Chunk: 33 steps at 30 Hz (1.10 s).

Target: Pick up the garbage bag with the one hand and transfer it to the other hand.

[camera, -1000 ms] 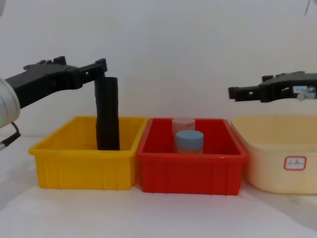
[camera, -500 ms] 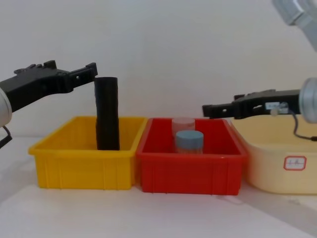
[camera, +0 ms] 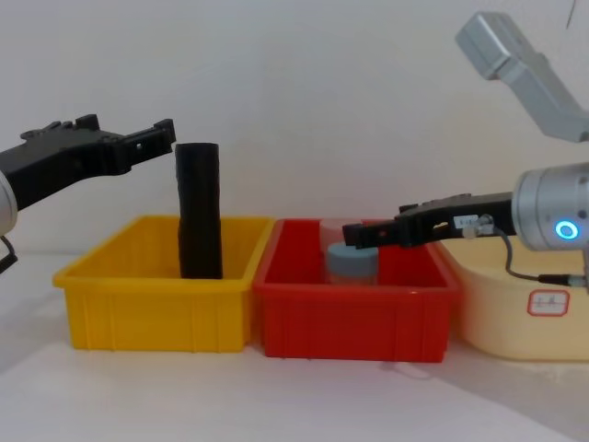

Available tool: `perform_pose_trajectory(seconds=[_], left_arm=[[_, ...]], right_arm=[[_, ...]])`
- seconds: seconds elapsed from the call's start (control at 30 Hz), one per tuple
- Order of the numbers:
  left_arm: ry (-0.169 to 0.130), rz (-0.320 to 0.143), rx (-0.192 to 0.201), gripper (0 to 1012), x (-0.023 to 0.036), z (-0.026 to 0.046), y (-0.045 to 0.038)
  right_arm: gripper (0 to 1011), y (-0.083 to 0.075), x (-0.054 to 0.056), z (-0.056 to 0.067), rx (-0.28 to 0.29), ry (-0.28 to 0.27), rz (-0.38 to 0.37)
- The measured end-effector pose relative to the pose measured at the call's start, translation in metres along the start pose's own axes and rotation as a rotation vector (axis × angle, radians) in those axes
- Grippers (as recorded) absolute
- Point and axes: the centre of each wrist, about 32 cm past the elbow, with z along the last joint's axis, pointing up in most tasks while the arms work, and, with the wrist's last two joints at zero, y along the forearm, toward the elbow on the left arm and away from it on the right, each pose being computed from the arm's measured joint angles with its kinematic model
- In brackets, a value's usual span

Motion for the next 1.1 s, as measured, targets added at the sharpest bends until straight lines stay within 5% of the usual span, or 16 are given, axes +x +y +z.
perform_pose_trajectory(seconds=[1.1], left_arm=[[0.000, 0.004, 0.001, 1002, 0.0008, -0.0004, 0.0004]], right_arm=[[1001, 0.030, 0.004, -0.013, -0.060, -0.004, 0.001]])
